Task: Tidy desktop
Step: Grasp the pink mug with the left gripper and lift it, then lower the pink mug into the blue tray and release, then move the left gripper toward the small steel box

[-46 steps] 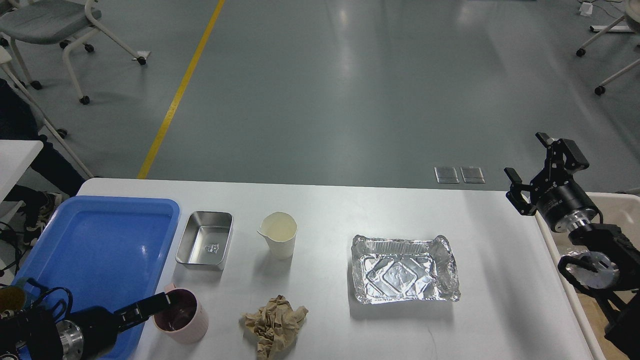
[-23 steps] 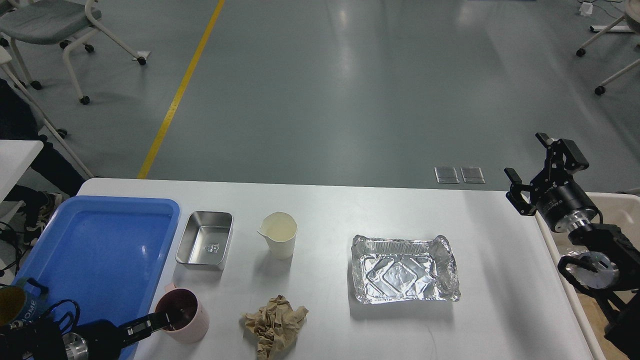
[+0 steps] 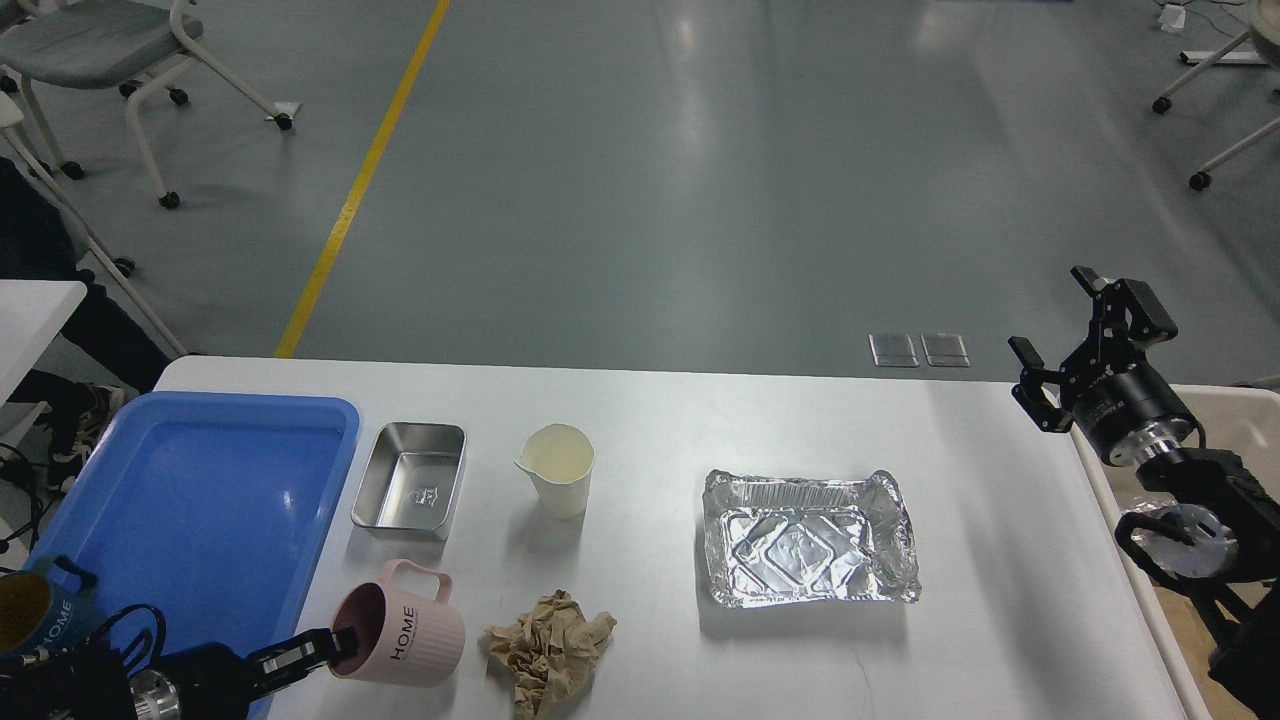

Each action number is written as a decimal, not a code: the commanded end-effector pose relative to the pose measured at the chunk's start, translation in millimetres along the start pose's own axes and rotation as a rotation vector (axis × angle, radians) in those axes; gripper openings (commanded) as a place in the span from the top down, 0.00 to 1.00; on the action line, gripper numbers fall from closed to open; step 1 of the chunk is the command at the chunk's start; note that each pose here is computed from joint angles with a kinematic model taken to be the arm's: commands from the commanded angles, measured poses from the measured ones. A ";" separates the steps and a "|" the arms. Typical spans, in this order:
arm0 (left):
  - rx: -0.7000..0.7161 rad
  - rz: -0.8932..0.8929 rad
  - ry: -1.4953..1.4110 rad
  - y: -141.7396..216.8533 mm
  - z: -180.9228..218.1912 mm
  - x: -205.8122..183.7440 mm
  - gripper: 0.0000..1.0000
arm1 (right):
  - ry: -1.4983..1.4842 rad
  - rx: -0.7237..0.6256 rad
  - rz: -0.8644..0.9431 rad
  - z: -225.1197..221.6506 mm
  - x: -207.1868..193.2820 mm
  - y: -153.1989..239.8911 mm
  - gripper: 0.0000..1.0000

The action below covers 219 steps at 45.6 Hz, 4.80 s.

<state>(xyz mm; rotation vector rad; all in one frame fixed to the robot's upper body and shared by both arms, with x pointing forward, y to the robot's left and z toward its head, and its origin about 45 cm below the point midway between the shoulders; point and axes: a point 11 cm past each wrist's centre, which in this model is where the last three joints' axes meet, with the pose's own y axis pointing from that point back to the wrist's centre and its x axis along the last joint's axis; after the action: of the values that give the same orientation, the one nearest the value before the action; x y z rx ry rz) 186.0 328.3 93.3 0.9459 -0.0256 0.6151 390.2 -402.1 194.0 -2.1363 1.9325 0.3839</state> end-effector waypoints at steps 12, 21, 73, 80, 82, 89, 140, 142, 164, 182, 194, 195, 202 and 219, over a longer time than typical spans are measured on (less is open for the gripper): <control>0.047 0.038 -0.152 54.4 8.1 66.0 1.00 | 0.004 -0.003 0.001 -1.0 1.2 0.3 0.00; 0.114 0.111 -0.228 98.5 10.9 115.4 1.00 | 0.002 -0.001 -0.002 -1.8 0.0 -0.4 0.00; 0.380 0.081 -0.144 109.9 -95.0 99.1 0.98 | 0.020 -0.016 0.000 -0.8 2.5 0.5 0.00; 0.380 0.083 -0.135 101.2 -99.3 98.9 0.98 | 0.026 -0.028 -0.008 2.8 -1.3 -0.9 0.00; 0.381 0.083 -0.133 99.6 -99.8 98.5 0.98 | 0.026 -0.027 -0.009 2.2 -1.6 -1.4 0.00; 0.371 0.073 -0.129 90.0 -98.8 93.5 0.97 | 0.026 -0.025 -0.010 1.2 -2.3 -2.3 0.00; 0.313 0.084 -0.111 74.4 -86.3 93.5 0.13 | 0.024 -0.024 -0.010 1.4 -3.0 -2.6 0.00; 0.313 0.084 -0.114 79.2 -84.1 95.0 0.12 | 0.025 -0.024 -0.011 1.5 -3.1 -2.6 0.00; 0.048 0.312 -0.243 100.8 14.2 162.3 0.09 | 0.025 -0.023 -0.012 0.9 -3.4 -3.0 0.00; -0.074 0.421 -0.294 101.8 58.5 162.3 0.08 | 0.029 -0.025 -0.010 0.9 -2.3 -2.3 0.00; 0.002 0.434 -0.257 122.6 35.4 161.4 0.08 | 0.032 -0.025 -0.008 0.1 -0.9 -1.9 0.00; 0.004 0.435 -0.252 123.5 35.0 161.8 0.08 | 0.033 -0.025 -0.007 -0.4 -0.5 -1.8 0.00; 0.004 0.434 -0.238 126.4 35.0 162.7 0.08 | 0.033 -0.027 -0.007 -0.2 -0.5 -1.8 0.00; -0.040 0.392 -0.213 108.9 42.9 152.9 0.08 | 0.029 -0.031 -0.010 3.0 -1.1 -0.2 0.00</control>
<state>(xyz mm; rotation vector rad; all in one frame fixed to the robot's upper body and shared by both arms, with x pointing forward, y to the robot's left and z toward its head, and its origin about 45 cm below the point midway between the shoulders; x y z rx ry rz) 266.9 428.1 252.7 1.0054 -0.4454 0.8927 390.7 -401.5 192.8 -2.1813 1.9464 0.3813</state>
